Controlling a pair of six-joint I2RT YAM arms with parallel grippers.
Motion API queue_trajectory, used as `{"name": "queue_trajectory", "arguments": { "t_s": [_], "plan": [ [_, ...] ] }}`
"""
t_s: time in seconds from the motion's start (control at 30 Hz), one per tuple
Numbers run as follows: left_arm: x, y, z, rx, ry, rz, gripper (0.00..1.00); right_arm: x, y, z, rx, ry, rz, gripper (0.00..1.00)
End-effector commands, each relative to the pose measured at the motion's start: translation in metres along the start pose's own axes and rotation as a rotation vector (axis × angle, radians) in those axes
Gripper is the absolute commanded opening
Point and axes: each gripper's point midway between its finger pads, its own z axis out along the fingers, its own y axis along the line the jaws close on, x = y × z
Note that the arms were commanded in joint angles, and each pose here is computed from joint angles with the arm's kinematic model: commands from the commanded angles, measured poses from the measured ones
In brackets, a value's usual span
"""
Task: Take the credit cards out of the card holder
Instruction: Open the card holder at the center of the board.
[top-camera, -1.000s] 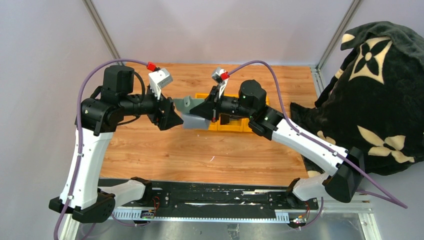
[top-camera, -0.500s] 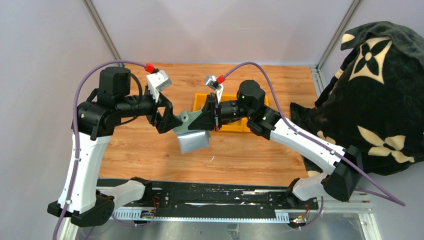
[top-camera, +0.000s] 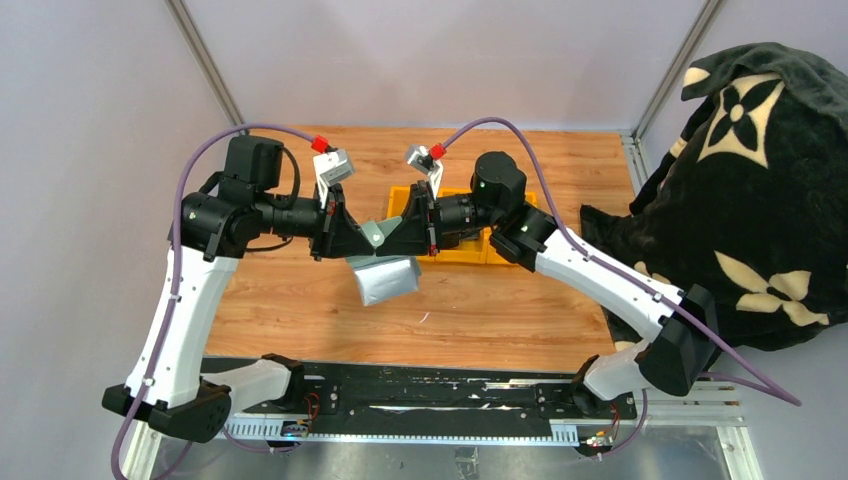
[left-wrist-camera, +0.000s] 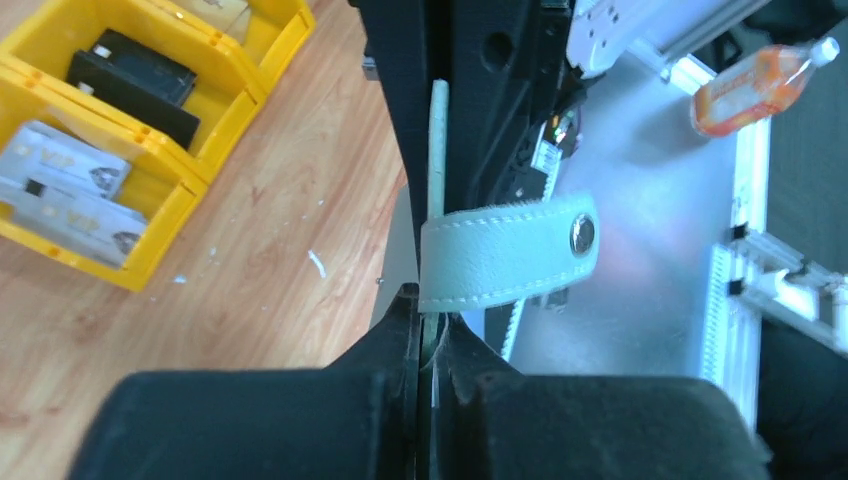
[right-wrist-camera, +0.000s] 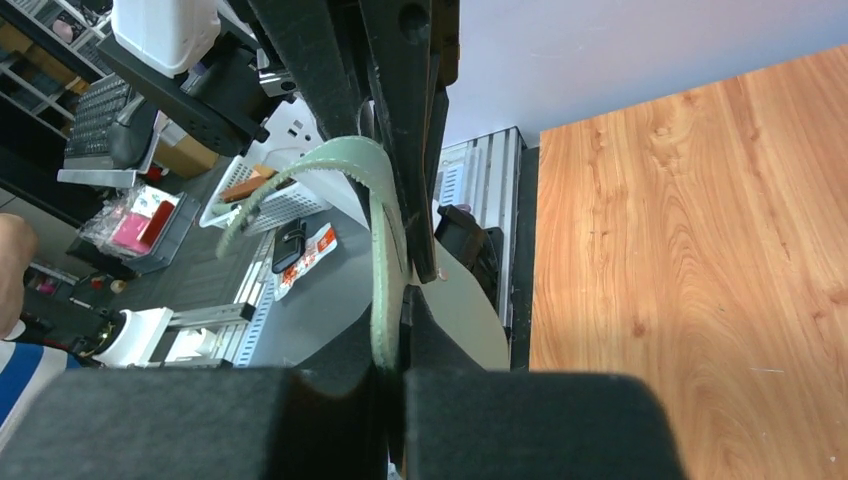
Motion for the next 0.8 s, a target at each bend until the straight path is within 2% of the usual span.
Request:
{"name": "queue_trajectory", "arguments": {
  "t_s": [0.0, 0.07, 0.13, 0.23, 0.47, 0.67, 0.77],
  "plan": [
    [-0.014, -0.009, 0.000, 0.047, -0.031, 0.001, 0.00, -0.015, 0.030, -0.005, -0.093, -0.013, -0.074, 0.08],
    [-0.020, -0.011, -0.001, 0.053, -0.038, -0.013, 0.00, -0.009, 0.034, -0.009, -0.109, 0.000, -0.074, 0.30],
    [-0.027, -0.014, -0.001, 0.068, -0.045, -0.047, 0.00, 0.000, 0.039, -0.014, -0.135, 0.019, -0.072, 0.45],
    [-0.038, -0.018, -0.004, 0.083, -0.063, -0.063, 0.00, 0.012, 0.044, -0.021, -0.153, 0.035, -0.071, 0.55],
    [-0.060, -0.015, -0.014, 0.098, -0.114, -0.153, 0.00, 0.036, 0.055, -0.038, -0.145, 0.048, -0.104, 0.62],
    [-0.064, -0.008, -0.021, 0.058, -0.135, -0.162, 0.00, 0.042, 0.055, -0.043, -0.119, 0.046, -0.115, 0.62],
    [-0.064, -0.009, -0.021, 0.061, -0.135, -0.172, 0.00, 0.039, 0.049, -0.041, -0.084, 0.049, -0.112, 0.59]
  ]
}}
